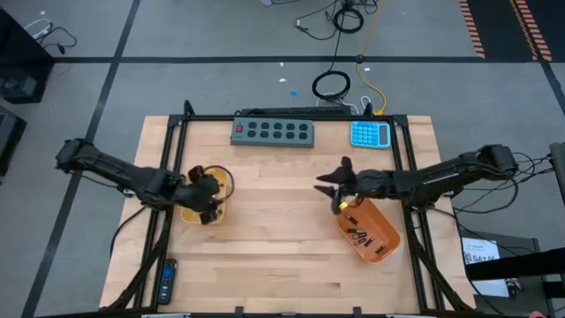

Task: Sort batteries
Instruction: Return to Home Position

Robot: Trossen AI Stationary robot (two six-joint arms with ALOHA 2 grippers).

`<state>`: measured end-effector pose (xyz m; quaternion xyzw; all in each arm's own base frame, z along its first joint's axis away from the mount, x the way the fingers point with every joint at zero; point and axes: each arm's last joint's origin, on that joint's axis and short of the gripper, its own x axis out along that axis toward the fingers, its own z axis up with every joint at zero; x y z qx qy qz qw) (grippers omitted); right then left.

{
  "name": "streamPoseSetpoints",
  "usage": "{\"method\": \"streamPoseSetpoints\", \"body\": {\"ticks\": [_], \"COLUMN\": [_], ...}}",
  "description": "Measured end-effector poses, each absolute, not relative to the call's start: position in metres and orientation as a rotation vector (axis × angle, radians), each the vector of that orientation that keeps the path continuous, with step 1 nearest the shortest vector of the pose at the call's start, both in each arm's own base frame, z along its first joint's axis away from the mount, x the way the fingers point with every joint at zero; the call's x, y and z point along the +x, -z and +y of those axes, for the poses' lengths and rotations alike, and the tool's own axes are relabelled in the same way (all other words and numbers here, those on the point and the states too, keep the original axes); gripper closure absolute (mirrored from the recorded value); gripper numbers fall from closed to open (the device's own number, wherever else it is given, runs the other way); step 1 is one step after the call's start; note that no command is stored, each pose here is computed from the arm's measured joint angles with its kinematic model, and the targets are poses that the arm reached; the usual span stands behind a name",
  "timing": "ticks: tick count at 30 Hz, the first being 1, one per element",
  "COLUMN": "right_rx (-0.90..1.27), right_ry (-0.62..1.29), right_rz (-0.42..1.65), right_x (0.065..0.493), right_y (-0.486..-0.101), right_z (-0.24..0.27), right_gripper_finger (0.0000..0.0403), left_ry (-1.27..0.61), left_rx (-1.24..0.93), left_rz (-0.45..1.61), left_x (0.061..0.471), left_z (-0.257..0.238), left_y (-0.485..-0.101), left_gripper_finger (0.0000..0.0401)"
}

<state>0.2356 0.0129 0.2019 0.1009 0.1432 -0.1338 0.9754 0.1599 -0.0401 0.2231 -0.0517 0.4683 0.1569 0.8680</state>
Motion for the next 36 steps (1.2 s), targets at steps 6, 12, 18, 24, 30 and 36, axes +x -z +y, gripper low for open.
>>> {"method": "streamPoseSetpoints", "body": {"ticks": [6,12,18,24,30,36], "right_rx": [0.284,0.259,0.226,0.218,0.209,0.164], "right_ry": [0.265,0.267,0.287,0.349,0.402,0.406], "right_rz": [0.131,0.065,0.003,-0.073,-0.159,-0.200], "right_x": [0.203,0.186,0.169,0.148,0.131,0.127], "right_y": [-0.190,-0.190,-0.191,-0.184,-0.176,-0.182], "right_z": [-0.008,-0.024,-0.038,-0.045,-0.049,-0.048], "right_gripper_finger": [0.0304,0.0351,0.0387,0.0401,0.0400,0.0402], "left_ry": [-0.328,-0.301,-0.342,-0.343,-0.388,-0.380], "left_rx": [-0.138,-0.136,-0.133,-0.159,-0.163,-0.191], "left_rz": [0.719,0.481,0.436,0.348,0.247,0.209], "left_x": [0.145,0.145,0.137,0.125,0.112,0.104], "left_z": [-0.033,-0.028,-0.019,-0.015,-0.011,-0.009], "left_y": [-0.223,-0.222,-0.207,-0.206,-0.202,-0.184], "left_gripper_finger": [0.0134,0.0145,0.0181,0.0220,0.0253,0.0290]}}
